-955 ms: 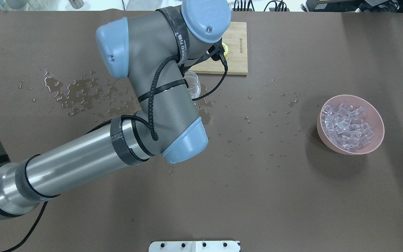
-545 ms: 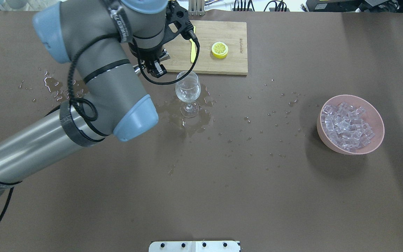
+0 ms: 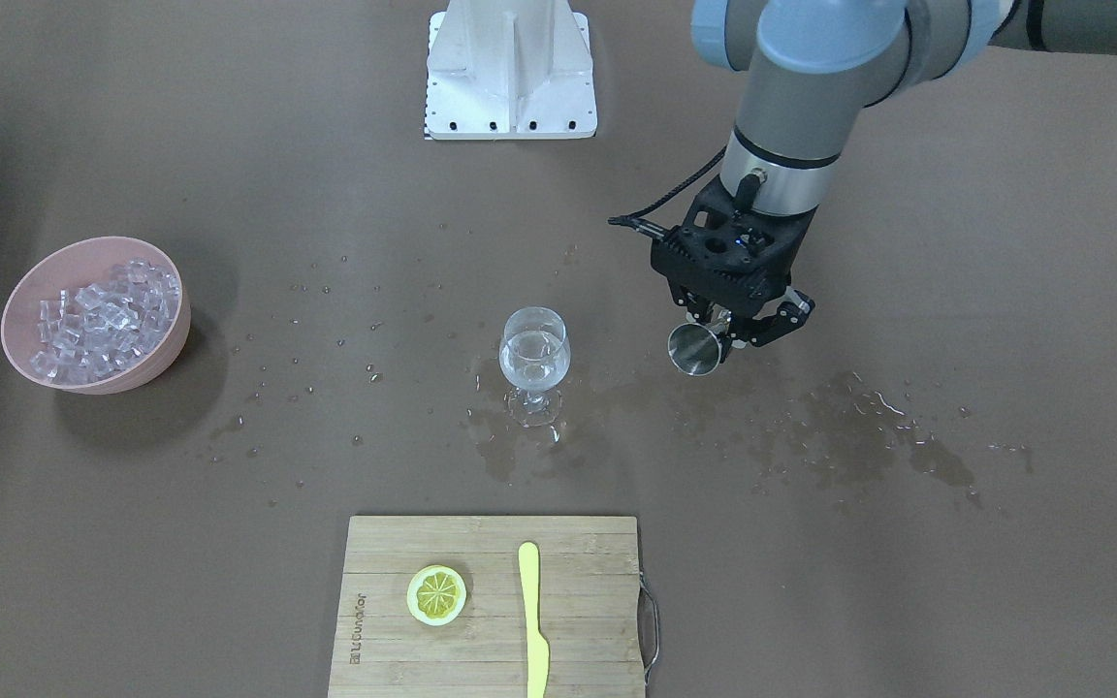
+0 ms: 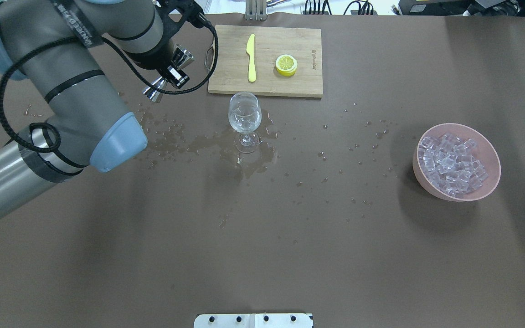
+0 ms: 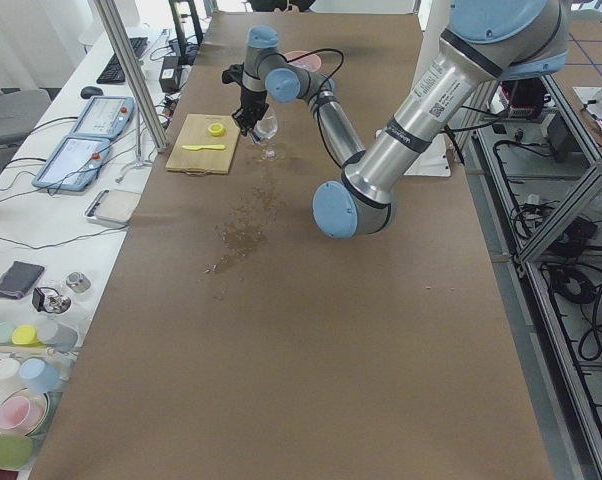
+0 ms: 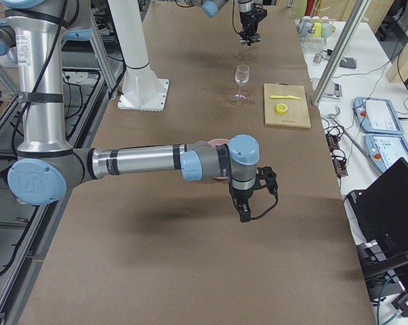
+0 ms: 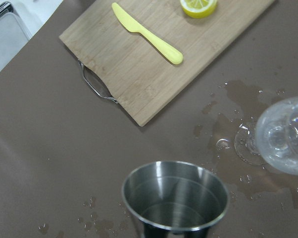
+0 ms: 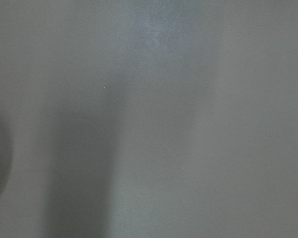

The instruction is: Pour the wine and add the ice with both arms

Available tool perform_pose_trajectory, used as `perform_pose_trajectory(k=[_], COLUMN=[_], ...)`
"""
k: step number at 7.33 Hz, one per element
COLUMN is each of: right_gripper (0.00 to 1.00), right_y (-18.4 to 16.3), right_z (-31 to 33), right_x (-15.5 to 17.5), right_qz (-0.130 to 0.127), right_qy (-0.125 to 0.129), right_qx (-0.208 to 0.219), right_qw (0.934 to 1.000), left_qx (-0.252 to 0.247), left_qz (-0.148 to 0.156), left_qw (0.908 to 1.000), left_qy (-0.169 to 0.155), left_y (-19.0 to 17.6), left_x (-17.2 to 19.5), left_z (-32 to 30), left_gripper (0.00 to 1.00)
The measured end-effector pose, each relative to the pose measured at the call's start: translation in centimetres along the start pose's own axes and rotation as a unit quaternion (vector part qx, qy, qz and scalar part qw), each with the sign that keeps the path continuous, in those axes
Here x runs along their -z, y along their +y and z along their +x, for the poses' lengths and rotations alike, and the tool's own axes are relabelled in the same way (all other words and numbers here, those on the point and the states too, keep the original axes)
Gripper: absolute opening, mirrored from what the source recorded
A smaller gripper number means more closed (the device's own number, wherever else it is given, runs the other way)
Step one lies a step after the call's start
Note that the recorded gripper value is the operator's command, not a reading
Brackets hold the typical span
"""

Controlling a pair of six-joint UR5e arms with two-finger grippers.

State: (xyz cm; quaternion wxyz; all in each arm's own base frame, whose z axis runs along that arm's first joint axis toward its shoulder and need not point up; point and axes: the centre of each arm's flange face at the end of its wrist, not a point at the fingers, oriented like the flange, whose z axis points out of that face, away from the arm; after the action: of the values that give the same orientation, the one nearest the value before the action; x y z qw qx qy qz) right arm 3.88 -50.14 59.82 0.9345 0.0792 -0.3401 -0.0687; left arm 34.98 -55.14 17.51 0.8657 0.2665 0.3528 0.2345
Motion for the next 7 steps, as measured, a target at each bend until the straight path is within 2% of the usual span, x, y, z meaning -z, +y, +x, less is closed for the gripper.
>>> perform_pose_trajectory(k=[2,4,5,6,7], right_gripper=[1.00,1.00,1.00,1.00,1.00], right_y=[0.0,0.1,0.2,0.2,0.2], right_z=[0.0,0.1,0.1,0.1,0.1], right_x=[0.0,0.0,0.0,0.0,0.0], right_qz=[0.000,0.000,0.000,0.000,0.000], right_qy=[0.000,0.000,0.000,0.000,0.000], right_qx=[0.000,-0.001,-0.001,0.000,0.000], right_qw=[1.0000,1.0000,1.0000,1.0000,1.0000], left_qx=[0.042,0.104,0.149,0.201,0.256], left_qz=[0.038,0.087,0.128,0.170,0.210], left_qw=[0.9983,0.9906,0.9806,0.9646,0.9428], left_qy=[0.014,0.017,0.006,-0.009,-0.035], left_y=[3.8,7.8,10.2,12.3,13.8], left_x=[0.8,1.0,0.5,0.1,-0.3], left_z=[-1.7,-3.8,-5.6,-7.3,-8.3], left_gripper=[0.00,0.00,0.00,0.00,0.00])
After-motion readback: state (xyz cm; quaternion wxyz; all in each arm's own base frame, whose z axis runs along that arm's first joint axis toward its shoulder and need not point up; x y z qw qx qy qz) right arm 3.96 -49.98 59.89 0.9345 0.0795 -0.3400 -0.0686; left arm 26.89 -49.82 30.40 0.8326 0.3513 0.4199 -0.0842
